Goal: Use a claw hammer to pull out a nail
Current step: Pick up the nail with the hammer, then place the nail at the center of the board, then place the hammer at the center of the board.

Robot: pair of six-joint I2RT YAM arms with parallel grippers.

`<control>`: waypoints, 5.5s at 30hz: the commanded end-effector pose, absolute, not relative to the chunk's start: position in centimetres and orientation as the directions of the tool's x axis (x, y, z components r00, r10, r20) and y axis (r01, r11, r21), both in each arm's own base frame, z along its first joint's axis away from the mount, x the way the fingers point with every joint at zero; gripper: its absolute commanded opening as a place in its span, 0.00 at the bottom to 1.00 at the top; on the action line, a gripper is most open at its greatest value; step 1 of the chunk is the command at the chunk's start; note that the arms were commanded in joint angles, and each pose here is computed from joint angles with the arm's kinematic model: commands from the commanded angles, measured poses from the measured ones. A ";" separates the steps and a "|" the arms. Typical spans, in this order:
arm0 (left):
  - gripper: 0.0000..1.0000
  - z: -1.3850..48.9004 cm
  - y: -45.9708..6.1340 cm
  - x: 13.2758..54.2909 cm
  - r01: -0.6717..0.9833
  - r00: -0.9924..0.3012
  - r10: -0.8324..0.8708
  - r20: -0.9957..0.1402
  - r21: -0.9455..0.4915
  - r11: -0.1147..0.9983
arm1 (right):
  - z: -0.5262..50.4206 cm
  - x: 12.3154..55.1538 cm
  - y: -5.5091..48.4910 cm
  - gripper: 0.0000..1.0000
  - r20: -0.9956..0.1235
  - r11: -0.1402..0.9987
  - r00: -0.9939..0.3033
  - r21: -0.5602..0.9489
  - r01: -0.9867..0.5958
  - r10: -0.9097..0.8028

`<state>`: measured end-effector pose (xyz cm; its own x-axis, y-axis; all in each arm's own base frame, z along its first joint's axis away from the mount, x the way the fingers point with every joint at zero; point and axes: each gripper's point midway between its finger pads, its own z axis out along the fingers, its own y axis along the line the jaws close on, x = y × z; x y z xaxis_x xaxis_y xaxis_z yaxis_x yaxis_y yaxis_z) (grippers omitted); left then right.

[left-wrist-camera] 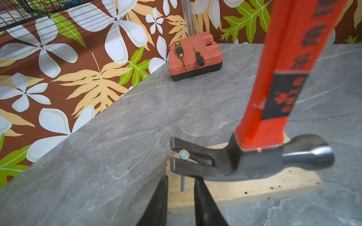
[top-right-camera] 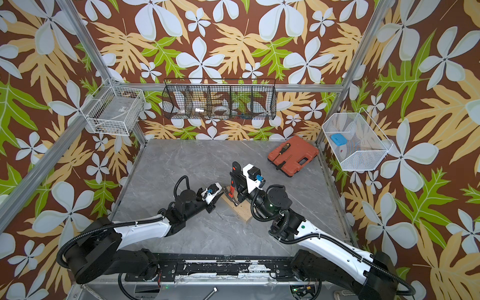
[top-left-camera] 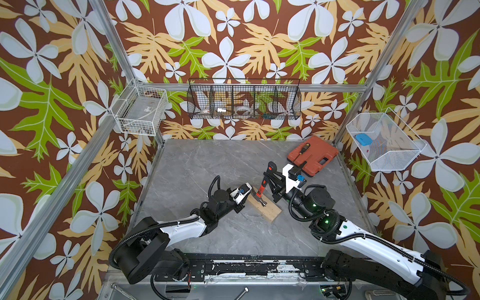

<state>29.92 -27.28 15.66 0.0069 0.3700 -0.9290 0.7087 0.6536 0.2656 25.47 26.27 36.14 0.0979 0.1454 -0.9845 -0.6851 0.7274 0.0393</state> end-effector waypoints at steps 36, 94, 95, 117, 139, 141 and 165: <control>0.03 15.1 -26.8 30.1 0.662 0.065 0.467 -0.882 0.389 0.641 | 38.8 24.1 26.9 0.00 -0.965 0.668 0.161 0.021 -0.744 0.209; 0.24 0.8 -19.4 36.0 0.135 -0.802 0.076 -0.592 -0.055 0.989 | 34.2 29.1 18.9 0.00 -0.954 0.875 -0.001 0.275 -0.398 0.300; 0.25 0.9 -19.4 36.0 0.135 -0.800 0.075 -0.596 -0.057 0.989 | 34.0 29.1 18.5 0.00 -0.947 0.872 -0.001 0.298 -0.388 0.323; 0.36 5.4 -20.8 36.4 0.194 -0.729 0.037 -0.684 -0.153 0.969 | 32.7 31.1 8.7 0.00 -0.682 0.710 0.202 0.663 -0.238 0.703; 0.45 7.4 -21.8 34.6 0.244 -0.703 -0.032 -0.711 -0.282 0.928 | 24.2 34.6 3.4 0.00 -0.350 0.416 0.331 0.897 -0.152 0.876; 0.45 7.6 -21.8 34.6 0.245 -0.698 -0.035 -0.715 -0.284 0.927 | 23.3 34.9 3.3 0.00 -0.336 0.397 0.331 0.907 -0.137 0.882; 0.45 7.6 -21.7 34.2 0.250 -0.697 -0.038 -0.716 -0.293 0.923 | 13.3 36.0 2.4 0.05 -0.269 0.267 0.325 0.962 0.052 0.907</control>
<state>33.97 -21.42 7.16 -0.7069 -0.0280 -0.7068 0.2430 0.9288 -0.2798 36.01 2.84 10.64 0.2504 0.8789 -0.4060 0.1804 0.3697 0.9115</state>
